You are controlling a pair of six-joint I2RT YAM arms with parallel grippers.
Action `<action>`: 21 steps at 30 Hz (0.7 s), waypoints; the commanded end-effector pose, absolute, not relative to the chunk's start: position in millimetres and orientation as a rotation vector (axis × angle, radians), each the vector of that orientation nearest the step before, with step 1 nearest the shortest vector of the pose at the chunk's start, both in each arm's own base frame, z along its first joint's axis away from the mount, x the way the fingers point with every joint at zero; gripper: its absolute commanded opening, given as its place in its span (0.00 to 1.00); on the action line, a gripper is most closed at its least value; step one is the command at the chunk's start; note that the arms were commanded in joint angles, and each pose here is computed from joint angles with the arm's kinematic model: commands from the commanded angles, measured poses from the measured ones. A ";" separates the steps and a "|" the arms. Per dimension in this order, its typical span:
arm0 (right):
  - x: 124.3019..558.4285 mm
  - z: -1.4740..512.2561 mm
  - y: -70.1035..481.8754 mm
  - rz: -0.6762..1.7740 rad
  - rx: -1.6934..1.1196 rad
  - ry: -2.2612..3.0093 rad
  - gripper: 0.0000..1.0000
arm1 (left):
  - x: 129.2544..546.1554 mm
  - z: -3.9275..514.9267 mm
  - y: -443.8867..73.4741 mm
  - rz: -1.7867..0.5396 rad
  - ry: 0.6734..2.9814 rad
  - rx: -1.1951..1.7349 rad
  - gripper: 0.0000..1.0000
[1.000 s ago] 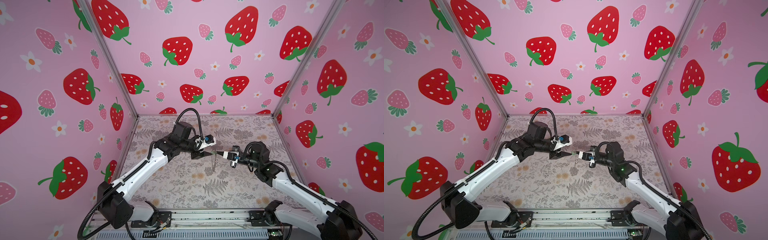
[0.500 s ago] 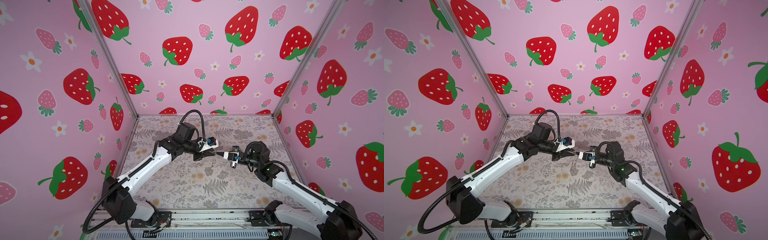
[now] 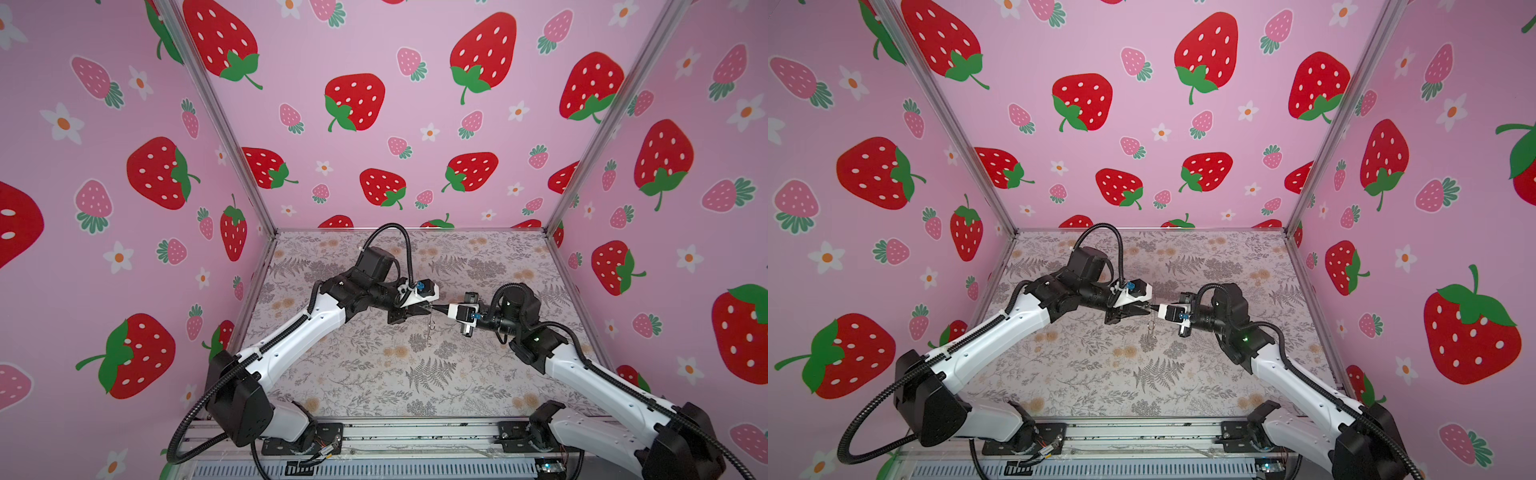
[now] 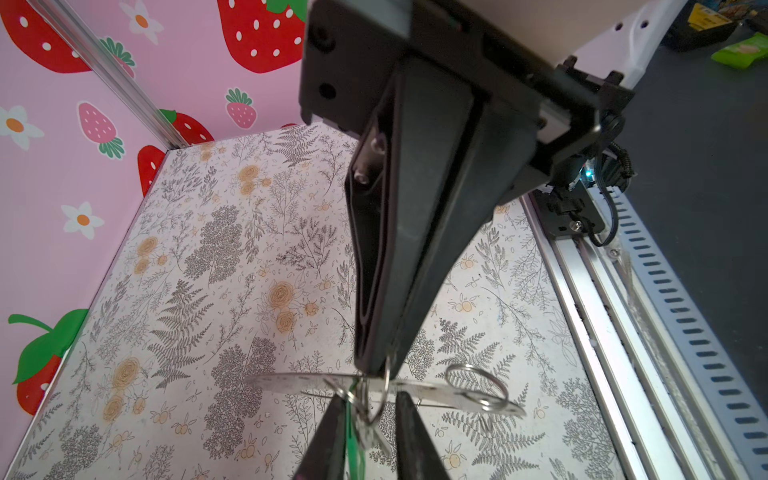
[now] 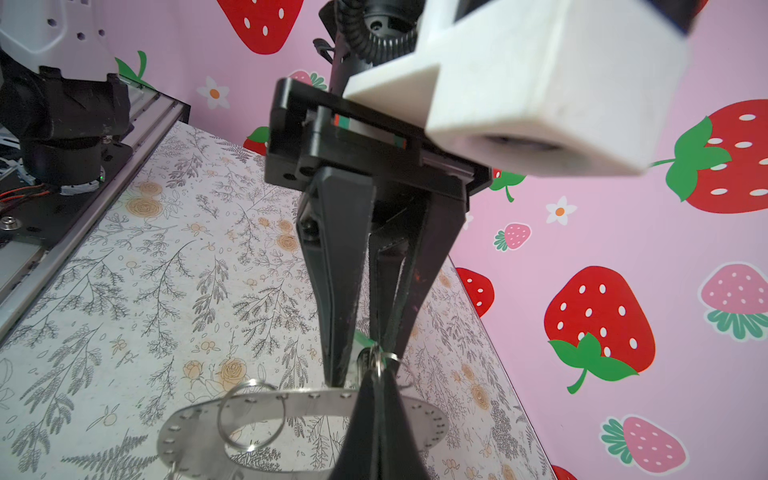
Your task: Put the keys on the keyring
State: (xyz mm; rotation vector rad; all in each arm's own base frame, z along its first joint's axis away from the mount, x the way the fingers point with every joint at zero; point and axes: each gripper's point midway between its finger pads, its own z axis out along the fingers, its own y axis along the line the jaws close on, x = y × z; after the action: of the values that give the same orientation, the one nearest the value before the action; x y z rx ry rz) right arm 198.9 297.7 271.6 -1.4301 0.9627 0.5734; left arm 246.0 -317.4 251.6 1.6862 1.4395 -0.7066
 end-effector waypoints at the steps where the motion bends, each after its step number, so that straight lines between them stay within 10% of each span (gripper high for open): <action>1: 192.8 298.2 296.6 0.569 -1.404 0.877 0.00 | 239.7 241.7 -315.6 -0.714 1.449 1.719 0.30; 21: 202.6 311.1 290.1 0.521 -1.295 0.888 0.00 | 245.0 236.6 -317.0 -0.677 1.478 1.717 0.00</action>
State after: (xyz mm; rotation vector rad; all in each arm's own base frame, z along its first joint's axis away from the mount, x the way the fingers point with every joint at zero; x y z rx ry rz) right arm 200.0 295.7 280.0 -1.3866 0.9635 0.5729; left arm 251.4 -314.3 241.8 1.6867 1.4781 -0.6519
